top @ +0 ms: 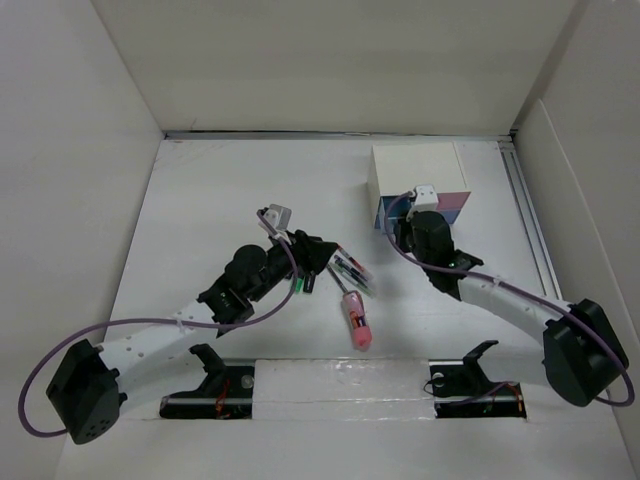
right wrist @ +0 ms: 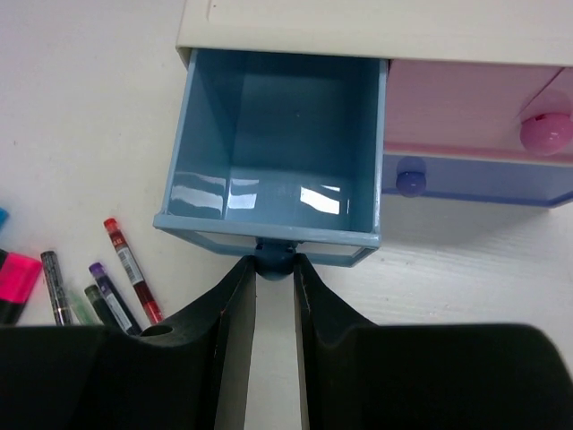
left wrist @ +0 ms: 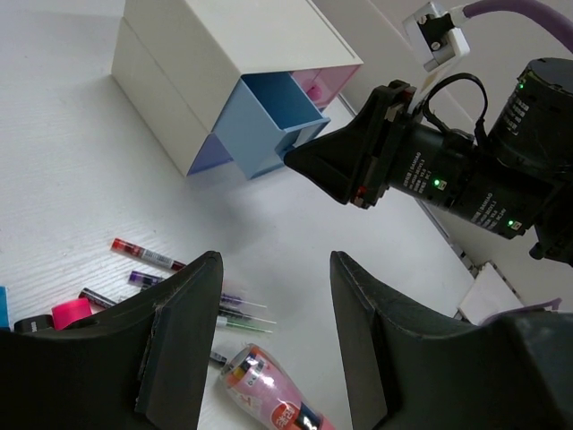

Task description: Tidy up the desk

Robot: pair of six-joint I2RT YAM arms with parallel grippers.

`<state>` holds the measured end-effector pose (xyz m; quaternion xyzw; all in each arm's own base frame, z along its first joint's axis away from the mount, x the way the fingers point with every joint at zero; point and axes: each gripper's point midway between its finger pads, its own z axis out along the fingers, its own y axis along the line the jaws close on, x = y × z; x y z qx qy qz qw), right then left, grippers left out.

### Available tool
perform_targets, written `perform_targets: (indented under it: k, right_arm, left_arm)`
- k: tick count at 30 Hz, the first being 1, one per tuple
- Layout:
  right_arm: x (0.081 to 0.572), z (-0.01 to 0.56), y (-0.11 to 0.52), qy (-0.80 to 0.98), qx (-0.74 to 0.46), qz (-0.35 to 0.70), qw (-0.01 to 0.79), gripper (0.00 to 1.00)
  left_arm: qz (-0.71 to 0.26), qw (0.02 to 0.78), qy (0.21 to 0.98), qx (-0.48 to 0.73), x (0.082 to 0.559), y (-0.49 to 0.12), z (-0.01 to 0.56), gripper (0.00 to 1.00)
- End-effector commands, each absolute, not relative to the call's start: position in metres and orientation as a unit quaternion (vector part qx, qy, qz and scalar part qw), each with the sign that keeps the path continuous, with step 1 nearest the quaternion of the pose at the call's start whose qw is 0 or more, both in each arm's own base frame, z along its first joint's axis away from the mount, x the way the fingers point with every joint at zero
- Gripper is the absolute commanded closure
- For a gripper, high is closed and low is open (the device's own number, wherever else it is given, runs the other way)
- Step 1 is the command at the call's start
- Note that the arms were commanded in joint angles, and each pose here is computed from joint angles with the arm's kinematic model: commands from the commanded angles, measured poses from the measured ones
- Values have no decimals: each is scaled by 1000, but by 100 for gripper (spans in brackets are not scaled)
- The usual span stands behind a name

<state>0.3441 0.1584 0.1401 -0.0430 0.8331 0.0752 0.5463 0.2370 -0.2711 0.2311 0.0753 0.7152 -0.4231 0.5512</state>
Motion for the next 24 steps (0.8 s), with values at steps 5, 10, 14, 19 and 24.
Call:
perform_targets:
  k: [5, 10, 14, 19, 24]
  right_arm:
    - [312, 129, 147, 849, -56, 64, 522, 87]
    - [298, 128, 140, 852, -61, 67, 516, 85]
    - [284, 119, 139, 858, -65, 76, 504, 84]
    - [277, 117, 141, 859, -66, 88, 500, 84]
    - [270, 116, 147, 861, -77, 97, 494, 82]
  left_arm:
    - [-447, 575, 681, 75, 239, -275, 263, 53]
    - [-457, 570, 678, 87, 235, -280, 266, 53]
    - [-459, 570, 676, 89, 235, -281, 267, 53]
    - [-462, 568, 676, 90, 234, -282, 268, 53]
    - [-459, 570, 675, 87, 235, -281, 267, 53]
